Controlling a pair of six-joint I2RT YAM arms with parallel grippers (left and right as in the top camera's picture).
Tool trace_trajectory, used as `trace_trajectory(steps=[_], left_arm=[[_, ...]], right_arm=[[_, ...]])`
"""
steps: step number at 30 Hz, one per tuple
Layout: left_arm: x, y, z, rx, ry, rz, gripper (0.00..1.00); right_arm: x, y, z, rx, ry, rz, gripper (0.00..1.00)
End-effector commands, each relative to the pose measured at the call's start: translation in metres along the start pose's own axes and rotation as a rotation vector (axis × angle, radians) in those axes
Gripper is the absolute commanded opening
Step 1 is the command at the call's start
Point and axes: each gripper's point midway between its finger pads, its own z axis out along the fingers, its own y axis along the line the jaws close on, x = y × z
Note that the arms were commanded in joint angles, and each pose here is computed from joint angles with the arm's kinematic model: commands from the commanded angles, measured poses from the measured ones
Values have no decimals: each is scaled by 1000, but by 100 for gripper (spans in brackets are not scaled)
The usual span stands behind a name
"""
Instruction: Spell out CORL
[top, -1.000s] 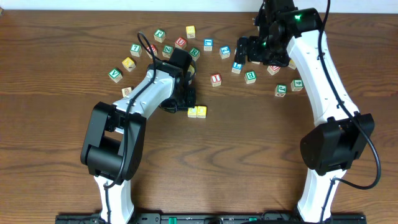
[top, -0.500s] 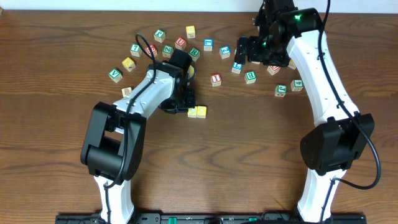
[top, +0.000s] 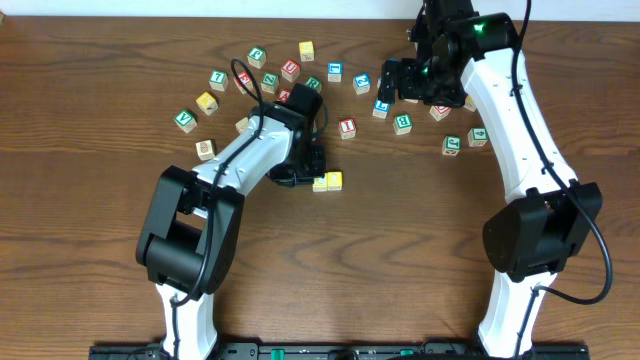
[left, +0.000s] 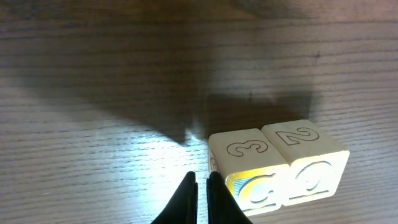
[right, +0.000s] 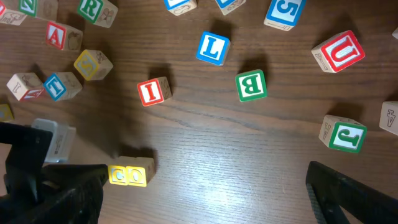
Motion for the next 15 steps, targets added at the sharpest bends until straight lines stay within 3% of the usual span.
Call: trace_trajectory(steps=[1, 15], left_arm=[[4, 1, 4, -1, 13, -15, 7], [-7, -4, 2, 18, -30, 18, 7]], right_arm=[[-5, 3, -3, 6, -16, -12, 99], [-4, 3, -3, 6, -14, -22, 99]])
